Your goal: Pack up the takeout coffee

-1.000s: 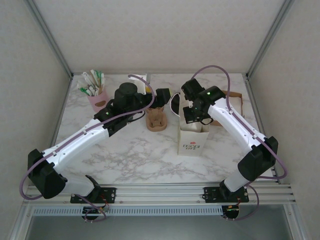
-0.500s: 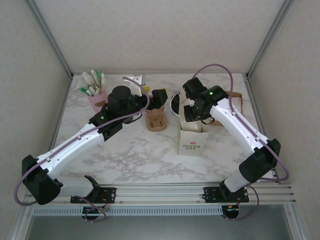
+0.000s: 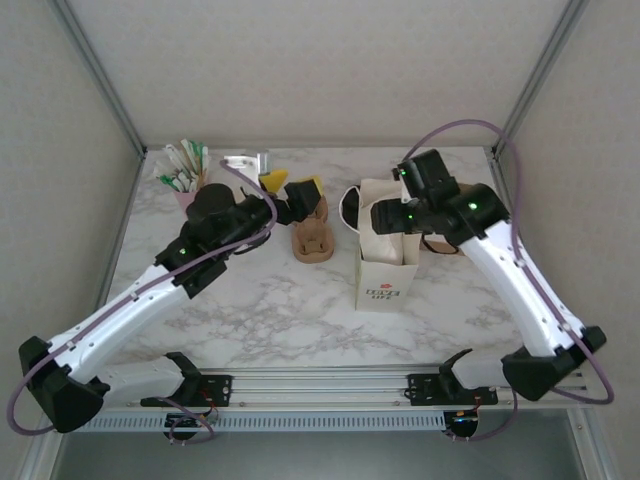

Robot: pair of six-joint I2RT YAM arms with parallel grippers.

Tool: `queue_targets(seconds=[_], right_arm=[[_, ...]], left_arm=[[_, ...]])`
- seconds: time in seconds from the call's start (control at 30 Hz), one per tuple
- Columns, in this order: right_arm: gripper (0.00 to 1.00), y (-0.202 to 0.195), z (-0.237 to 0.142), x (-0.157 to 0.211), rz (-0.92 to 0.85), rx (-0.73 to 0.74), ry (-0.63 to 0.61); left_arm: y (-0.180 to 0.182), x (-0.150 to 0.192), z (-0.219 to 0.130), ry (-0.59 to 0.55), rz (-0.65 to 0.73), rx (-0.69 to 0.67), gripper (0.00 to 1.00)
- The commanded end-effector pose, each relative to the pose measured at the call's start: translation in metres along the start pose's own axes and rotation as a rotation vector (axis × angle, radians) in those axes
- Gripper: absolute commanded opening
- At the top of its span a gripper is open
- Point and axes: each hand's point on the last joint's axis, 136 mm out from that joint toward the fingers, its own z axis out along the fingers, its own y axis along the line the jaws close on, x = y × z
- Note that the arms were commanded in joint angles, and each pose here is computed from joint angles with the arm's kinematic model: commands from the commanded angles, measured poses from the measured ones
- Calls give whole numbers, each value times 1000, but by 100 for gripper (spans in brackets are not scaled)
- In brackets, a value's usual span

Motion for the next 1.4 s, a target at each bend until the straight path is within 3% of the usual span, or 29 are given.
queue_targets(seconds=[0.0,0.27,0.63,0.77,1.03,1.37], right_arm=[[84,3,-31,-18,16,-51,-157],[99,2,-82,-25,7,-138,-360],[99,-19,-101,-12,25,-91,-475],[99,-33,-96,-12,42,-4,-468],[99,-44,-85,-20,75,30,-423],[99,-96,-79,-44,301,17,-395]], left_arm=[[-13,-25,-17,-95,33,51,100],[-18,-35,-40,-160,57,78,100],[-10,-33,-63,-217,77,62,100],[-4,-26,-53,-183,80,29,100],[7,-11,-19,-87,77,-25,100],[37,0,33,36,75,-179,100]])
